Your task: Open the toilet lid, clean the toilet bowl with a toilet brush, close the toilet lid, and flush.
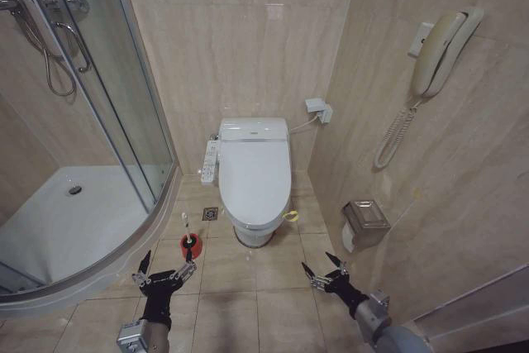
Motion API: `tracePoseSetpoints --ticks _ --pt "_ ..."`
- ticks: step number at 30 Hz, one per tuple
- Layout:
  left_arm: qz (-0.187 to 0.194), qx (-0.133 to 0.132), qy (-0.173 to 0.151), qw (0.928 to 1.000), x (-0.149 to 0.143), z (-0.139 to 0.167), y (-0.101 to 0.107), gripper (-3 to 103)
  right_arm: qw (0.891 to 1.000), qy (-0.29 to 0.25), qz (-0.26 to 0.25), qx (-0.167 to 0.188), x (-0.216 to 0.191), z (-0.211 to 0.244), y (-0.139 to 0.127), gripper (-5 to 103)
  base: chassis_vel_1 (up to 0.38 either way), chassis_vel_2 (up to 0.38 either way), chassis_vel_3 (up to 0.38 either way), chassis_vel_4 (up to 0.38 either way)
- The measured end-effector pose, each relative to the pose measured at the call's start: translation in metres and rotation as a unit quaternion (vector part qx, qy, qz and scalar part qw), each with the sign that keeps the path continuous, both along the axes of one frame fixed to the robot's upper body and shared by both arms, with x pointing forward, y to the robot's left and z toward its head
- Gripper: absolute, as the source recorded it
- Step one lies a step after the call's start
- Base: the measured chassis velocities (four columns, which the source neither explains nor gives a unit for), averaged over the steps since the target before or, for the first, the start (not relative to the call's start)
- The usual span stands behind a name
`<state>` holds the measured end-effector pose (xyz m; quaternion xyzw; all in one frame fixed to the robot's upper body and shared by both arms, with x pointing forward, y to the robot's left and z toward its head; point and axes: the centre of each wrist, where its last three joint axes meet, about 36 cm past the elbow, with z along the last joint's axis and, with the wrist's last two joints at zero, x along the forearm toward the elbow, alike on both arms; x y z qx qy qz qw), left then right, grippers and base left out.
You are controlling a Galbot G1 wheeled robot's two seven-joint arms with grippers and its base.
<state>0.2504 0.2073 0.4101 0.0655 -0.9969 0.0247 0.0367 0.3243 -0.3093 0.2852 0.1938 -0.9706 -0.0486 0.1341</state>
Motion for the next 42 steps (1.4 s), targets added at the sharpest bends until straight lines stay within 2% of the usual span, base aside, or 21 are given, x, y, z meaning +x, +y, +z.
tracePoseSetpoints --ticks 8,13,24,31,42 --pt "0.000 0.000 0.000 1.0000 0.000 0.000 0.000 100 1.000 0.005 -0.013 0.006 0.022 -0.015 0.011 100 0.000 0.000 0.000 0.000" --pt "0.000 0.000 0.000 1.0000 0.000 0.000 0.000 100 0.999 0.005 -0.019 0.025 0.050 -0.024 0.034 100 0.000 0.000 0.000 0.000" --pt "0.000 0.000 0.000 1.0000 0.000 0.000 0.000 100 0.999 0.005 -0.029 0.037 0.098 -0.042 0.050 100 0.000 0.000 0.000 0.000" --pt "0.000 0.000 0.000 1.0000 0.000 0.000 0.000 100 0.998 0.001 -0.050 0.034 0.113 -0.045 0.045 100 0.000 0.000 0.000 0.000" --pt "0.000 0.000 0.000 1.0000 0.000 0.000 0.000 100 0.998 0.001 -0.064 0.026 0.111 -0.037 0.028 100 0.000 0.000 0.000 0.000"
